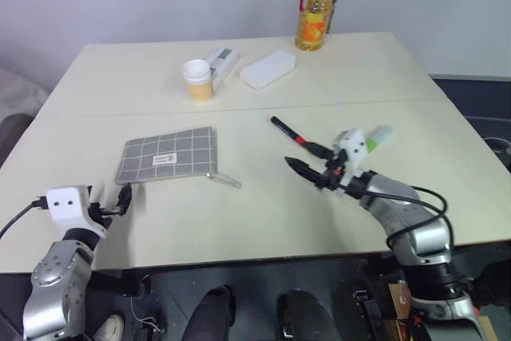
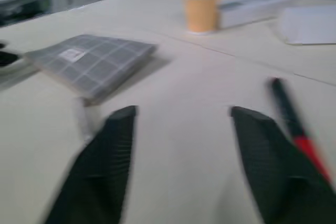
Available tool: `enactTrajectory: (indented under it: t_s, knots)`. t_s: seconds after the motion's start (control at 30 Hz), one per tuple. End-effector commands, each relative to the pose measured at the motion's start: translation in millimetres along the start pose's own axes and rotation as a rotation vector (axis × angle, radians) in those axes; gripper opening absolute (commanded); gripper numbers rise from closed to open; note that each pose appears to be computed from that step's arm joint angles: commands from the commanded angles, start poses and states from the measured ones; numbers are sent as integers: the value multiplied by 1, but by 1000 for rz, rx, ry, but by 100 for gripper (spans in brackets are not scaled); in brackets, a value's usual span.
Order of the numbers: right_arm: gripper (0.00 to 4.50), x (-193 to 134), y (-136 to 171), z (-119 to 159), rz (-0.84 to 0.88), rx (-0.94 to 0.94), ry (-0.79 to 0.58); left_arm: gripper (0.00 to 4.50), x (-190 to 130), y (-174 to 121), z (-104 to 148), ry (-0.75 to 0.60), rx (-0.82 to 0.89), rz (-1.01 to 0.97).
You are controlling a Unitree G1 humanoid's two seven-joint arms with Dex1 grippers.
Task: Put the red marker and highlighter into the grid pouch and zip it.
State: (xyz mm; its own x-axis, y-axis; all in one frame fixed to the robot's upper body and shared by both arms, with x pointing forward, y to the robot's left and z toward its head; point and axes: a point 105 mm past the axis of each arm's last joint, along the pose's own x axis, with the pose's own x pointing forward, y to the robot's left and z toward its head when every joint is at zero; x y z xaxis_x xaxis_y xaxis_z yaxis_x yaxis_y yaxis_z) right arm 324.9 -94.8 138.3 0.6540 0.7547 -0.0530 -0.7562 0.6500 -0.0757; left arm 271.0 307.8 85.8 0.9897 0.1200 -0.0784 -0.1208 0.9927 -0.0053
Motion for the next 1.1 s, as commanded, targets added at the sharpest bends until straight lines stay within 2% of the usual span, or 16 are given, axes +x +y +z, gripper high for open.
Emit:
enactTrajectory:
  t_s: [0.03, 0.07, 0.1, 0.3, 0.4, 0.5, 0.67, 0.8, 0.93, 1.1]
  knots:
    - [79, 36, 11, 13, -6, -44, -16, 450, 5, -1, 13, -52, 46, -19]
    - [20, 43, 13, 14, -6, -43, -17, 450, 6, -1, 14, -55, 49, -21]
    - [6, 52, 16, 14, -3, -51, -10, 450, 6, 0, 14, -59, 48, -22]
    - [6, 103, 48, 8, 47, -119, 57, 450, 4, 2, 15, -70, 72, -39]
    - [6, 118, 61, 9, 74, -131, 67, 450, 2, 1, 15, -75, 74, -44]
    - [6, 139, 80, -4, 93, -139, 152, 450, -2, 1, 15, -81, 77, -51]
    - [6, 150, 87, -32, 76, -97, 269, 450, -3, 0, 19, -88, 101, -60]
    - [6, 152, 82, -40, 41, -89, 304, 450, -3, 6, 25, -97, 148, -61]
    - [6, 152, 85, -41, 50, -88, 299, 450, -1, 34, 45, -119, 344, -29]
    - [6, 153, 88, -42, 57, -84, 297, 450, 6, 49, 52, -80, 803, -127]
